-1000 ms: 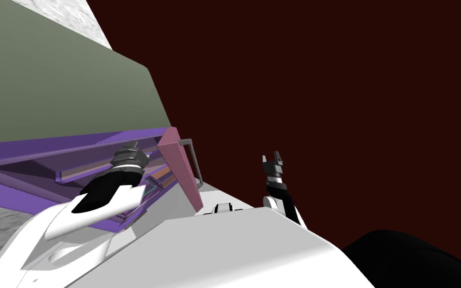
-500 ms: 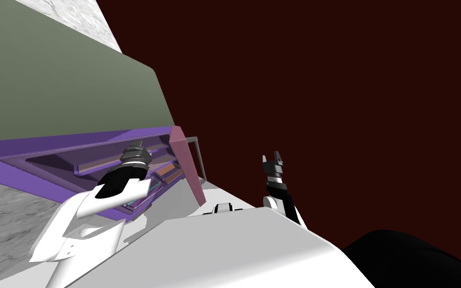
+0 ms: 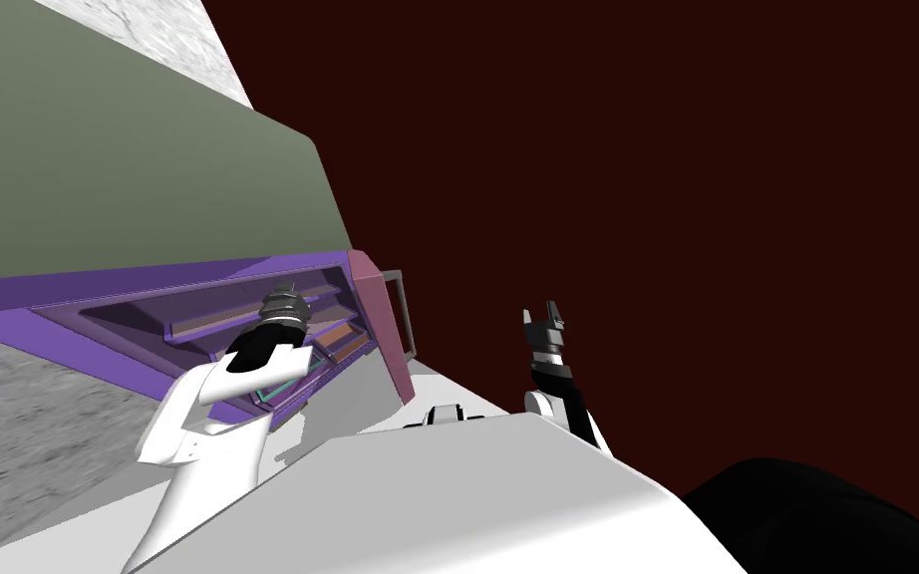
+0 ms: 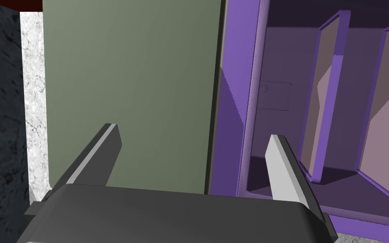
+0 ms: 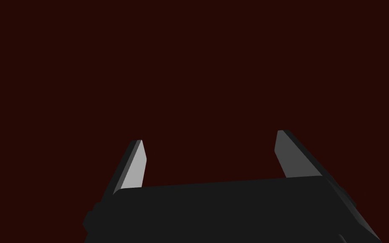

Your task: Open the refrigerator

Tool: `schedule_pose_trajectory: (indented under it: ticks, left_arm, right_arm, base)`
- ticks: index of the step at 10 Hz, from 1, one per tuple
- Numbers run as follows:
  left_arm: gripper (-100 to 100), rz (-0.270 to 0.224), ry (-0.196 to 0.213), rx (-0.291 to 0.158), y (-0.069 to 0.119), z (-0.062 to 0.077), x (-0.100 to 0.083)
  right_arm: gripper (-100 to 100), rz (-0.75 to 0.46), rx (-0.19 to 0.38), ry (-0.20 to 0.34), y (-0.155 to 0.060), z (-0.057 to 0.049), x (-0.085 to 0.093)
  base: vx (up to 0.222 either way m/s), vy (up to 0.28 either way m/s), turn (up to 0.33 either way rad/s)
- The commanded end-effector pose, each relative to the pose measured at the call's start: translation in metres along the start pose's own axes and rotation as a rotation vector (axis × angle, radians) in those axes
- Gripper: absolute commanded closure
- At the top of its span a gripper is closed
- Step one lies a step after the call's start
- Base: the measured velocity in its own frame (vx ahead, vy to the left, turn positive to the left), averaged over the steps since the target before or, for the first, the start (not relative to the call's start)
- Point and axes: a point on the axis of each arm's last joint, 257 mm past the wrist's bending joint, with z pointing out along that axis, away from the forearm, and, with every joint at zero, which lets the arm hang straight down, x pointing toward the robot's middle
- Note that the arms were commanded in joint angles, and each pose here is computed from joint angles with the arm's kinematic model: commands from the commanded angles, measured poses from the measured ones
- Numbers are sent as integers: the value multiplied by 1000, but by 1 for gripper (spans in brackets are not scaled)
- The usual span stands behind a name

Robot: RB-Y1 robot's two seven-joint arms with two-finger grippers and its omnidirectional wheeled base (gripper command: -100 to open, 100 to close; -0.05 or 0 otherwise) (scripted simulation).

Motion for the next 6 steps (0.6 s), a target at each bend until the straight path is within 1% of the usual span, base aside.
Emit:
schedule_pose_trajectory:
  ticks: [1,2,4,5,6]
  left_arm:
    - [-100,0,11,40,-10,21,10]
    - [-100,-13,14,31,-7,28,15]
    - [-100,-6,9,-29,23,35,13]
    - [-100,-5,9,-37,27,35,13]
    - [-100,26,-1,22,5,48,8]
  right_arm:
    - [0,0,0,0,0,0,0]
    - [0,0,0,0,0,0,0]
    - [0,0,0,0,0,0,0]
    - [0,0,0,0,0,0,0]
    - [0,0,0,0,0,0,0]
  base:
    - [-64,-24,-27]
    - [-17,-3,-27]
    - [9,8,2]
    - [11,6,4]
    - [-83,-25,159]
